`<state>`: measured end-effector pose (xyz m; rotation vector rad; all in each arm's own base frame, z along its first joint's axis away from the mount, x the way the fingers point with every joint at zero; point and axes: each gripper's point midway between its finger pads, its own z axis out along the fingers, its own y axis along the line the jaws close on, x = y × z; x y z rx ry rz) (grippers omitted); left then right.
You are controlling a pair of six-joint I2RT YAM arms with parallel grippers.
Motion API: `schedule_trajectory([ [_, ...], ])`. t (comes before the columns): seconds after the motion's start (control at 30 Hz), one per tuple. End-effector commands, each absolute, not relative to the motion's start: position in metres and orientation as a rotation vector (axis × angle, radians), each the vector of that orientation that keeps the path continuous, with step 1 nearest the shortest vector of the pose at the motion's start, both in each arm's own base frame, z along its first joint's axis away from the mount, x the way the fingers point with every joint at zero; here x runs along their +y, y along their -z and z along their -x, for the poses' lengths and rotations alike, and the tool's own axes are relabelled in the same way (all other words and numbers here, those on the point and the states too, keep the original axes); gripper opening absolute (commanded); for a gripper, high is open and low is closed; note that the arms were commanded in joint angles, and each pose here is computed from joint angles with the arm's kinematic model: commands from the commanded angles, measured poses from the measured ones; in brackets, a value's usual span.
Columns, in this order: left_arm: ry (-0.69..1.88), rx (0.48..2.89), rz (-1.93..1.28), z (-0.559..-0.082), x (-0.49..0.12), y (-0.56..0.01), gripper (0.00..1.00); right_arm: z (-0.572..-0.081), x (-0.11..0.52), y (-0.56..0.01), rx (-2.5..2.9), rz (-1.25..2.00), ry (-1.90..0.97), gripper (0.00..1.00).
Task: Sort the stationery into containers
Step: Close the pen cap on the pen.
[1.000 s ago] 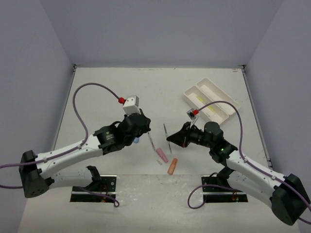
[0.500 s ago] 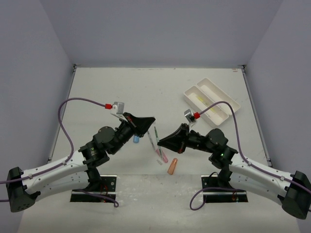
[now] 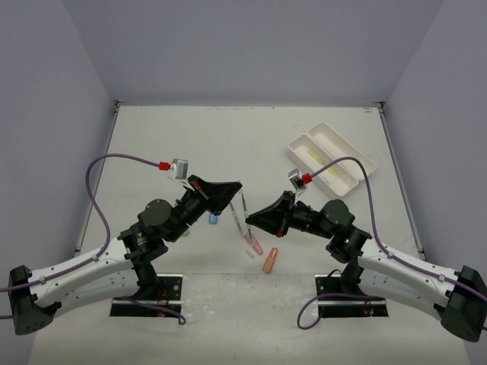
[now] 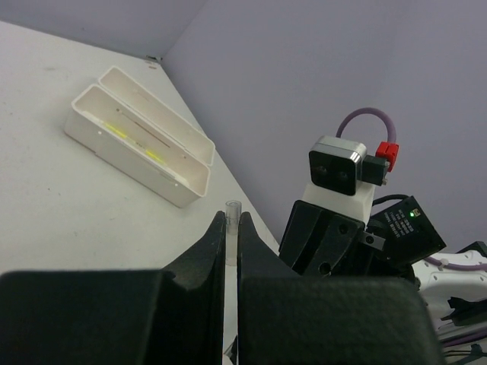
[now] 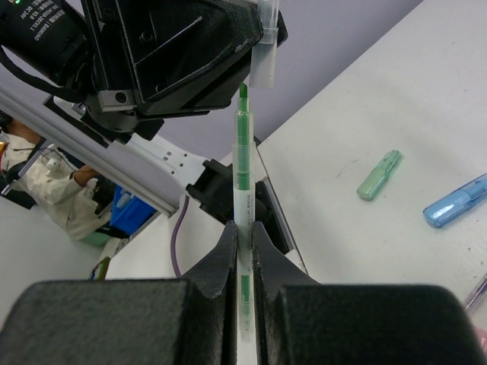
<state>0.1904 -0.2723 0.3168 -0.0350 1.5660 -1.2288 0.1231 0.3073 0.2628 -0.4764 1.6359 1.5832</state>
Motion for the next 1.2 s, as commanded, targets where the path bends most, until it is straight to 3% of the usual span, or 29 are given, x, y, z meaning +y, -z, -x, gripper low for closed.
schedule_trajectory([
  [0.0,1.268,1.480,0.013,-0.1876,-0.2719,-0.3424,0.00,-0.1282,0.3109,-0.2798,1.591,0.472,-1.568,0.00],
  [1.17,1.261,1.478,0.012,-0.1895,-0.2734,-0.3487,0.00,-0.1255,0.3065,-0.2826,1.584,0.466,-1.544,0.00],
])
